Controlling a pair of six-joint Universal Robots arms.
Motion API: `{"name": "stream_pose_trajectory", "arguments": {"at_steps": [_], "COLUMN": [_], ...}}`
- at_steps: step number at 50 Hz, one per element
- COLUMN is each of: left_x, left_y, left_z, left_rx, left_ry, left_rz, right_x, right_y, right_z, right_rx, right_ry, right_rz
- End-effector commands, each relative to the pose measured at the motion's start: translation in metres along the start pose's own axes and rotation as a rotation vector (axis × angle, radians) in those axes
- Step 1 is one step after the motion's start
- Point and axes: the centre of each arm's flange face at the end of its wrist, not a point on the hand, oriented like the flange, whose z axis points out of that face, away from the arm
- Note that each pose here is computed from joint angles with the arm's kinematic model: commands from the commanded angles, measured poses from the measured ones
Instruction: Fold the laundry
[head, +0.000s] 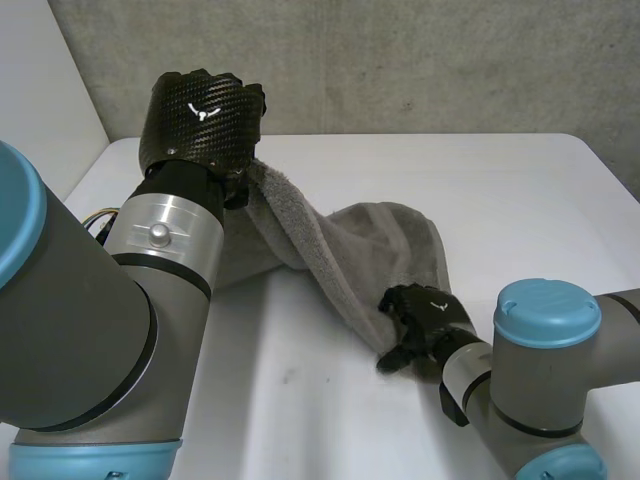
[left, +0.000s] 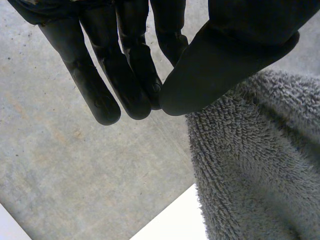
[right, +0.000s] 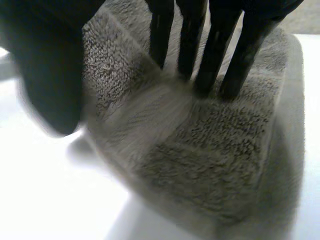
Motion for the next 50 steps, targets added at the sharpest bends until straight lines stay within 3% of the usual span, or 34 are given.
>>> {"name": "stream_pose_trajectory", "arguments": {"at_steps": [1, 6, 8, 12, 14, 19, 27, 35, 44, 50], "left_x": [0.0, -0.005, -0.01, -0.012, -0.01, 0.0, 0.026, 0.04, 0.027, 0.002], "left_y": [0.004, 0.013, 0.025, 0.039, 0.055, 0.085, 0.133, 0.137, 0.1, 0.108], "left_z": [-0.001, 0.001, 0.001, -0.001, -0.006, -0.014, -0.037, -0.065, -0.036, -0.009], "left_rx": [-0.012, -0.047, -0.089, -0.132, -0.18, -0.268, -0.437, -0.528, -0.393, -0.404], "left_ry": [0.003, -0.018, -0.032, -0.033, -0.018, 0.018, 0.106, 0.19, 0.13, 0.059], "left_rz": [0.004, 0.018, 0.035, 0.052, 0.071, 0.077, 0.053, 0.028, -0.046, -0.061], "right_x": [0.012, 0.019, 0.045, 0.068, 0.075, 0.074, 0.073, 0.075, 0.082, 0.096], "right_y": [-0.018, -0.053, -0.075, -0.087, -0.089, -0.092, -0.098, -0.09, -0.09, -0.093], "right_z": [0.002, -0.012, -0.014, -0.011, -0.011, -0.014, -0.012, -0.007, -0.005, -0.004], "right_rx": [0.133, 0.275, 0.319, 0.313, 0.254, 0.173, 0.139, 0.119, 0.119, 0.116], "right_ry": [0.098, 0.134, 0.205, 0.222, 0.182, 0.132, 0.117, 0.12, 0.134, 0.169], "right_rz": [0.007, -0.035, -0.122, -0.243, -0.39, -0.512, -0.526, -0.538, -0.579, -0.583]}}
